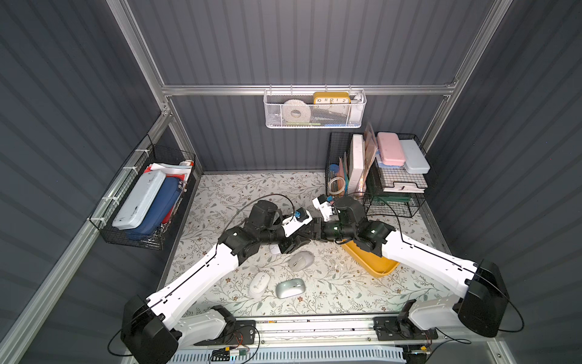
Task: Put the mouse in the storage box
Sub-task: Pick up the mouse from the center of the board, then place the mouse in the storage box.
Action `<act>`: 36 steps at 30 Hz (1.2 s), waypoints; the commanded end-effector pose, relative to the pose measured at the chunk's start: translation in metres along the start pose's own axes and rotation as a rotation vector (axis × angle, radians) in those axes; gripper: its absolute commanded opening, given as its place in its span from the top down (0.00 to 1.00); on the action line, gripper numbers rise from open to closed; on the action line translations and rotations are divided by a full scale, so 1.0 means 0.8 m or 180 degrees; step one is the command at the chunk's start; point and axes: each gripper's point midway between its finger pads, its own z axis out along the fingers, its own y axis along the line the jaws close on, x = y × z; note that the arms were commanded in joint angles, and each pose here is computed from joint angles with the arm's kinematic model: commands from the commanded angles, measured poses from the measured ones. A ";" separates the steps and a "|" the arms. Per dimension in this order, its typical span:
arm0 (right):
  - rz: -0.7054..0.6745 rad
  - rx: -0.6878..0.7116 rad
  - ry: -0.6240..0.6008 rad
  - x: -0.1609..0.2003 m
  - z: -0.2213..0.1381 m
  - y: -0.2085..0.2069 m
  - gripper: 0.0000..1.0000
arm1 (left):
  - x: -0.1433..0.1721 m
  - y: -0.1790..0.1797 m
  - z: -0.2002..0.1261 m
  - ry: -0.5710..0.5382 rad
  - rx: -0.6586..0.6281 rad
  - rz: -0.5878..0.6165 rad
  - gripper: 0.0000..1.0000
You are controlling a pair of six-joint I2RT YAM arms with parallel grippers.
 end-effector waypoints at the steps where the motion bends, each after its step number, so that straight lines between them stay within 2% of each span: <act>1: -0.0086 -0.0105 -0.0009 -0.006 -0.001 0.016 0.75 | -0.002 -0.002 -0.005 -0.0032 0.0008 0.0045 0.44; 2: -0.0088 -0.0104 -0.0008 -0.006 0.000 0.016 0.77 | -0.001 -0.002 -0.004 -0.0034 -0.0001 0.0035 0.38; 4: -0.0095 -0.0091 -0.0026 -0.007 0.000 0.015 0.78 | 0.001 0.000 -0.004 -0.0031 -0.0044 0.0009 0.15; 6: -0.0116 -0.0057 -0.0058 -0.009 -0.001 0.013 0.78 | 0.004 0.003 -0.004 -0.0021 -0.0109 -0.0029 0.01; 12: -0.0329 0.0297 -0.0297 -0.028 -0.021 -0.013 0.79 | 0.012 0.009 -0.021 -0.0084 -0.0385 -0.0296 0.01; 16: -0.0288 0.0796 -0.0528 -0.053 -0.063 -0.075 0.79 | 0.024 0.017 -0.036 -0.0087 -0.0673 -0.0604 0.01; 21: -0.0014 0.1553 -0.0872 -0.068 -0.141 -0.178 0.79 | 0.060 0.023 -0.047 0.0224 -0.0945 -0.1082 0.01; 25: 0.0118 0.2160 -0.1011 -0.056 -0.194 -0.242 0.79 | 0.084 0.023 -0.057 0.0363 -0.1114 -0.1376 0.01; 28: 0.0315 0.2475 -0.0917 -0.033 -0.213 -0.280 0.79 | 0.086 0.020 -0.062 0.0313 -0.1131 -0.1427 0.01; 32: 0.0503 0.2729 -0.0690 0.005 -0.220 -0.309 0.80 | 0.084 0.018 -0.066 0.0264 -0.1144 -0.1444 0.01; 36: 0.0607 0.2728 -0.0588 0.035 -0.219 -0.318 0.80 | 0.094 0.024 -0.064 0.0369 -0.1245 -0.1481 0.01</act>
